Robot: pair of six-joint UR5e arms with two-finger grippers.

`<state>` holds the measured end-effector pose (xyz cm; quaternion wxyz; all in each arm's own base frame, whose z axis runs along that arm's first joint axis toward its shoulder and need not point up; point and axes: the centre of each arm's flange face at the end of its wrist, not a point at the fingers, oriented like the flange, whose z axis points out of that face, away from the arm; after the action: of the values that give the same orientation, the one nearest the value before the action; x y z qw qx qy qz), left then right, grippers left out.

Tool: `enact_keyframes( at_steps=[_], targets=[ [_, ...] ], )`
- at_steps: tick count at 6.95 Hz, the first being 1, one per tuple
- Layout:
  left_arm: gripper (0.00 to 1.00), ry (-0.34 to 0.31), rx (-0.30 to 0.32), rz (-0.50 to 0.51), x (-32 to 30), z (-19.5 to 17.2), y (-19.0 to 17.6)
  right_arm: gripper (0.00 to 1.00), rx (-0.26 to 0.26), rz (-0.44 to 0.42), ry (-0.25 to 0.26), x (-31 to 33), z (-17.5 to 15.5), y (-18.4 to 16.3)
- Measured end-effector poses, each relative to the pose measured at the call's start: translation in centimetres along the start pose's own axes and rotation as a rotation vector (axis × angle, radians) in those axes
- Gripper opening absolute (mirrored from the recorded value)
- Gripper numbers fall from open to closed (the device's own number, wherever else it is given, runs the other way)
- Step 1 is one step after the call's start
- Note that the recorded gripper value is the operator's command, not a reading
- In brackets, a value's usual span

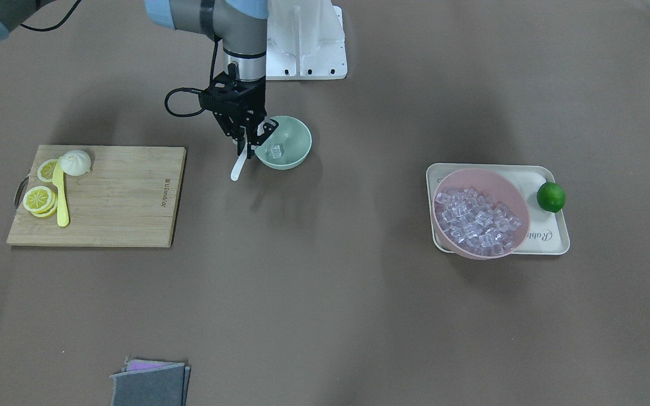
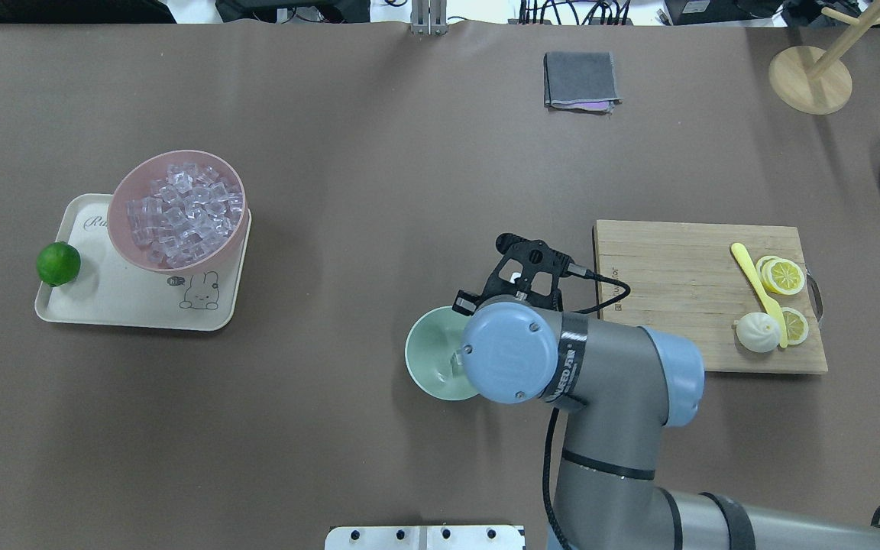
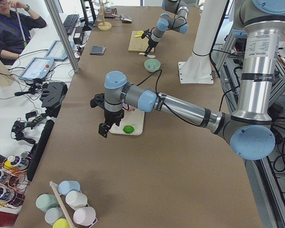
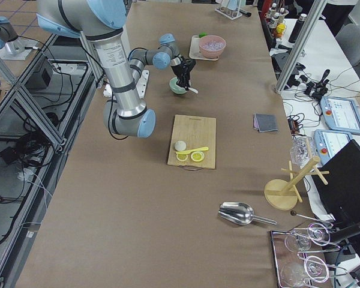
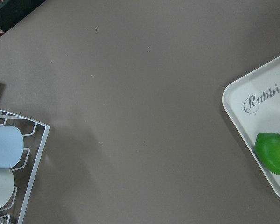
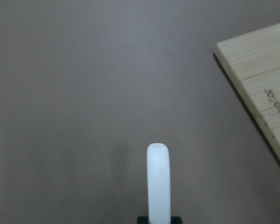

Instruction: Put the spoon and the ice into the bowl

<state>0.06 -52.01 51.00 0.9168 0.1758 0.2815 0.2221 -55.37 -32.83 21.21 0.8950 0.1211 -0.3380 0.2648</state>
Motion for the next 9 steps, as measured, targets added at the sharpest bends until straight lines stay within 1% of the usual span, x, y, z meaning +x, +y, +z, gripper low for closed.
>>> enact_keyframes(
  at_steps=[2,3,4,5,7,8,9],
  targets=[
    [0.98,0.003,-0.007,-0.005,-0.2,0.4,0.1,0.00,0.029,-0.006,0.001,-0.7,-0.7,3.1],
    [0.98,0.005,-0.010,-0.007,-0.3,0.5,0.1,0.19,0.030,-0.012,0.000,-0.8,-0.8,3.8],
    [0.98,0.012,-0.013,-0.010,-0.4,0.8,0.2,0.57,0.028,-0.016,-0.004,-0.9,-1.0,4.2],
    [0.98,0.019,-0.014,-0.013,-0.4,0.9,0.3,0.99,0.035,-0.021,-0.009,-1.0,-1.1,4.6],
    [0.98,0.023,-0.013,-0.012,-0.4,0.9,0.2,1.00,0.105,-0.058,0.000,-0.9,-1.2,5.0],
    [0.98,0.024,-0.012,-0.012,-0.3,0.9,0.2,1.00,0.121,-0.080,-0.005,-1.0,-1.9,4.4],
    [0.98,0.024,-0.012,-0.013,-0.3,0.8,0.2,1.00,0.116,-0.106,-0.021,-1.0,-3.2,2.6]
  ],
)
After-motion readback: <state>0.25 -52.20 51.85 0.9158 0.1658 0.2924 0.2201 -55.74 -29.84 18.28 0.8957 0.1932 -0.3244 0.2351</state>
